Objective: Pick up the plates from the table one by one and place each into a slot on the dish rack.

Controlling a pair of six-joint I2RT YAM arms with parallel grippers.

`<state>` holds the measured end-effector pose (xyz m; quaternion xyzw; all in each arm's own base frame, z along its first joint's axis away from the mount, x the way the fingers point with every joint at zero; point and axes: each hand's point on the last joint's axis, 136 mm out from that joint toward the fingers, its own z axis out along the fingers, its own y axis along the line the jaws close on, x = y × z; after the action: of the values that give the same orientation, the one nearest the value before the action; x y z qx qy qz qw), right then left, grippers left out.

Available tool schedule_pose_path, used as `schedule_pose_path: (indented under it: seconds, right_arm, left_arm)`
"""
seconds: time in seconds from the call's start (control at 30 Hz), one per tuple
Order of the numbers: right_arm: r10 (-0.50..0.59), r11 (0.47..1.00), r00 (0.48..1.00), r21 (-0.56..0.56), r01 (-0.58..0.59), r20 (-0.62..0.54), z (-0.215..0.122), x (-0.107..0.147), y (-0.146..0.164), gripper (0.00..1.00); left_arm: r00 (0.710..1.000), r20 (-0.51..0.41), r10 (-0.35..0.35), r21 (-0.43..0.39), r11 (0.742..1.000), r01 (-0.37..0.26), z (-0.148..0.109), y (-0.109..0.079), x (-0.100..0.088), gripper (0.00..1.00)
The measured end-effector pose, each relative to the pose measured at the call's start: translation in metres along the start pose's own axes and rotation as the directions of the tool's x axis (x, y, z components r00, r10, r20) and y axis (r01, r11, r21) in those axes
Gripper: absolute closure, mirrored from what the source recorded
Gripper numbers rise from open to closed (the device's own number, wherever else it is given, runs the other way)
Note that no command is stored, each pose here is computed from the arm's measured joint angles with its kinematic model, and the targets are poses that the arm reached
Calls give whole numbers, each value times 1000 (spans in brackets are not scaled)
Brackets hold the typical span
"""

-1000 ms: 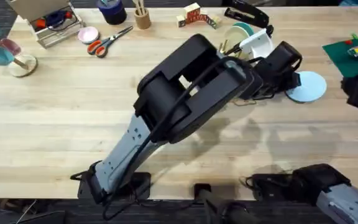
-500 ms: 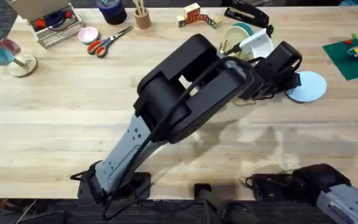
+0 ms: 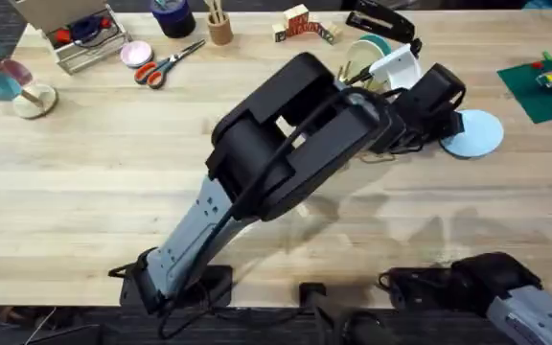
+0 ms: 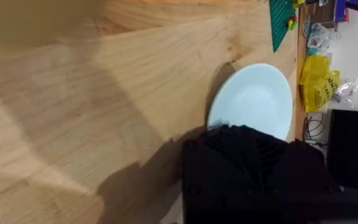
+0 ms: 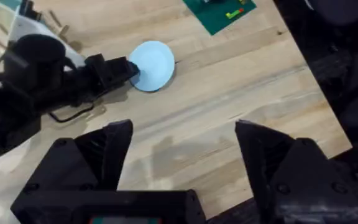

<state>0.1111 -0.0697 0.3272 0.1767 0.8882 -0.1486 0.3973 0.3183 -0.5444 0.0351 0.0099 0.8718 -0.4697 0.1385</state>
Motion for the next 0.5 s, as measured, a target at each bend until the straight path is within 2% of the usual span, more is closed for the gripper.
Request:
schedule_pose_path:
  seconds: [0.5]
  right_arm:
    - [26,999,999,41,-26,19,1,-3,-6,9]
  left_arm:
    - [1000,-1,-1,-1,1000,1,0,0,0,963]
